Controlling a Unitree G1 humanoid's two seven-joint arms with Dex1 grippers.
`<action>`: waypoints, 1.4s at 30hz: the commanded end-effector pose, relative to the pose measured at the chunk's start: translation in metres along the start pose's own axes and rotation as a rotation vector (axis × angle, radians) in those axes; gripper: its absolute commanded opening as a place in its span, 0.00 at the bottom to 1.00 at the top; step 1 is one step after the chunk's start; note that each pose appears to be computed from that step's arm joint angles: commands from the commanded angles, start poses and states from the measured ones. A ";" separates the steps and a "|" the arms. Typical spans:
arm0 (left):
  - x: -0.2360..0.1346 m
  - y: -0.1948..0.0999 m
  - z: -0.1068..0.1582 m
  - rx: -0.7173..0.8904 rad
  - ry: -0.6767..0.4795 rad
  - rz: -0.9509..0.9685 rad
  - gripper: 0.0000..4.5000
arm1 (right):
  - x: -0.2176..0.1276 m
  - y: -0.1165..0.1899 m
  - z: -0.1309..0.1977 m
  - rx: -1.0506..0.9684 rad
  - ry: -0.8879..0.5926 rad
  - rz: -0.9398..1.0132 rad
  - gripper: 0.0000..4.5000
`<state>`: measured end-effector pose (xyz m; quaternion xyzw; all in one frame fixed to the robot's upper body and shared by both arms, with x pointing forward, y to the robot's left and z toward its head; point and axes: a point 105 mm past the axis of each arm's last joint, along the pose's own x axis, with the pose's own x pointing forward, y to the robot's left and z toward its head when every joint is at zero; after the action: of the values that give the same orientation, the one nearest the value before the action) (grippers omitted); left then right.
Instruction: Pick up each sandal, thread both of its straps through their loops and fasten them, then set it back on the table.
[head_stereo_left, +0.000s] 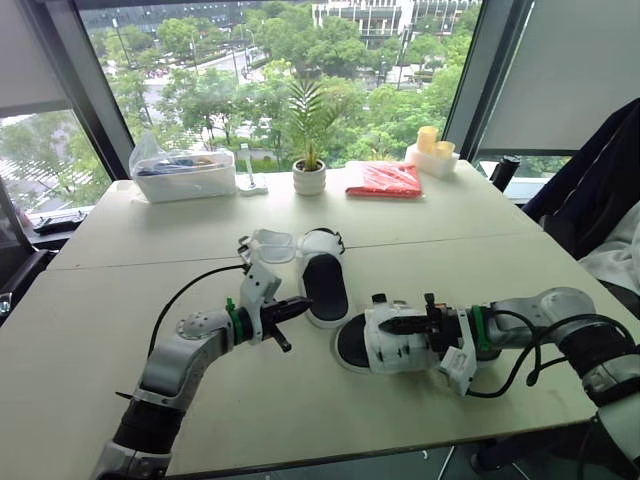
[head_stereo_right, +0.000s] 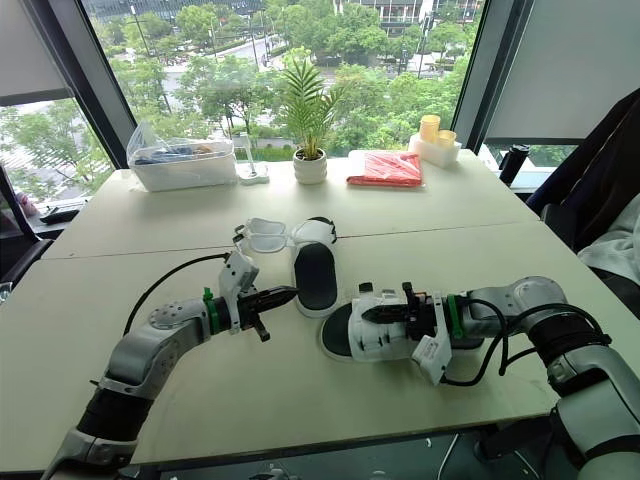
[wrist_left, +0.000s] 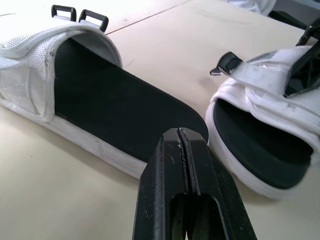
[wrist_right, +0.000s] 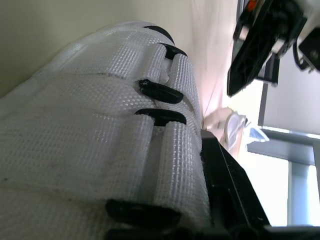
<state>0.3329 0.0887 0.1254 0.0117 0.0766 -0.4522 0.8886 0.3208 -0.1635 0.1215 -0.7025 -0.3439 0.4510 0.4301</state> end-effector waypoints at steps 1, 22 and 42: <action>-0.005 0.005 0.023 0.052 -0.074 0.028 0.00 | -0.025 -0.018 -0.047 0.022 0.260 -0.057 0.00; 0.002 0.011 0.033 0.178 -0.061 0.051 0.00 | -0.050 0.007 -0.177 0.597 1.290 -0.037 0.00; 0.004 0.009 0.042 0.540 0.034 0.095 0.00 | -0.061 0.015 -0.134 0.997 1.090 0.065 1.00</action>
<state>0.3491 0.0919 0.1458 0.2274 0.0100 -0.4171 0.8799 0.4349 -0.2696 0.1591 -0.5819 0.1747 0.1193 0.7853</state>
